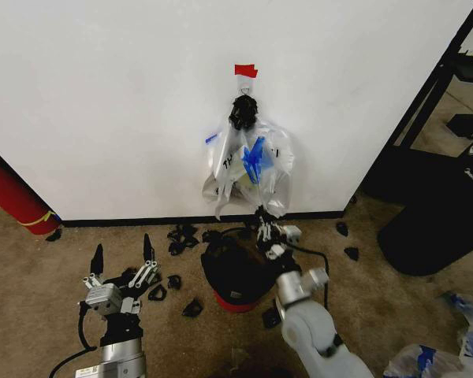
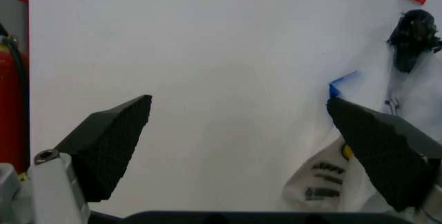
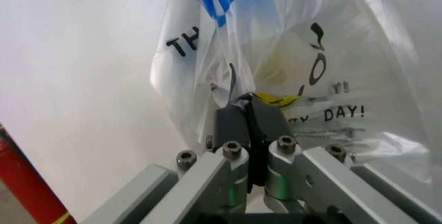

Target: Pick up the garbage bag from the wall and place it over the trash bin.

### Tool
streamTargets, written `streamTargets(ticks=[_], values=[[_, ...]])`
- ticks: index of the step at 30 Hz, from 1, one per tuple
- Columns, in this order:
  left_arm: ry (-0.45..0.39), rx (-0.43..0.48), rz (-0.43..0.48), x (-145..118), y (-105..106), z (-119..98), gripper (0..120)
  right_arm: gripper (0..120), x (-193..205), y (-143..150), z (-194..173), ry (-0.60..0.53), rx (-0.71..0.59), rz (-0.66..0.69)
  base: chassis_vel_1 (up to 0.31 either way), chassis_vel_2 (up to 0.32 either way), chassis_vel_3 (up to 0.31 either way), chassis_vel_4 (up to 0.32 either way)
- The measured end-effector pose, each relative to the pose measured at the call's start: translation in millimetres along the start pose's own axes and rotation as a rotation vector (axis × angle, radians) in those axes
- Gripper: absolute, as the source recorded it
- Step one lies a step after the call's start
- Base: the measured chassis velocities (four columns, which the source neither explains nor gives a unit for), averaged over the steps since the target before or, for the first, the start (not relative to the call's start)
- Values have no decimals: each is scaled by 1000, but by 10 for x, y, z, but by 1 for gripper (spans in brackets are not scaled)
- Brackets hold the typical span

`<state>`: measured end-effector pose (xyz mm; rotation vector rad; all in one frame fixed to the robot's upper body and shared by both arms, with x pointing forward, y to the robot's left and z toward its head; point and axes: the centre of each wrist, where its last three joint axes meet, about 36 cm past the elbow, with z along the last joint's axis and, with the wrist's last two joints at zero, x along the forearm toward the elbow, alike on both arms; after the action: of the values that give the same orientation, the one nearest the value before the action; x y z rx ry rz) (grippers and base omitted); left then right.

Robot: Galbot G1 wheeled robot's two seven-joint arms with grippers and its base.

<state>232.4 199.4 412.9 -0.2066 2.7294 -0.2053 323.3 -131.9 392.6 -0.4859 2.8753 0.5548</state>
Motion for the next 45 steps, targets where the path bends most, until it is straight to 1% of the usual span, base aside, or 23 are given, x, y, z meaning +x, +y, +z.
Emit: streamTargets(ticks=[7,17,19,25,30,35,40,42,45], values=[[2,6,14,-4,-18,3,100,0,464,114,5,-24,33,5,0,0,0,0],[6,12,15,7,-4,2,100,0,811,235,92,-73,42,42,0,0,0,0],[6,13,15,8,-7,3,100,0,943,283,123,-96,38,54,0,0,0,0],[7,13,16,14,-5,3,100,0,1178,305,187,-139,63,69,0,0,0,0],[8,14,17,28,-12,-8,100,0,1346,239,226,-146,101,78,0,0,0,0],[9,14,27,42,-27,-13,100,0,1350,209,216,-144,117,75,0,0,0,0],[6,17,67,8,-56,-60,100,0,1199,155,134,-156,137,71,0,0,0,0],[10,28,110,-43,-74,-147,100,0,1045,115,63,-167,150,55,0,0,0,0],[28,58,148,-132,-78,-327,100,0,818,72,3,-177,167,15,0,0,0,0]])
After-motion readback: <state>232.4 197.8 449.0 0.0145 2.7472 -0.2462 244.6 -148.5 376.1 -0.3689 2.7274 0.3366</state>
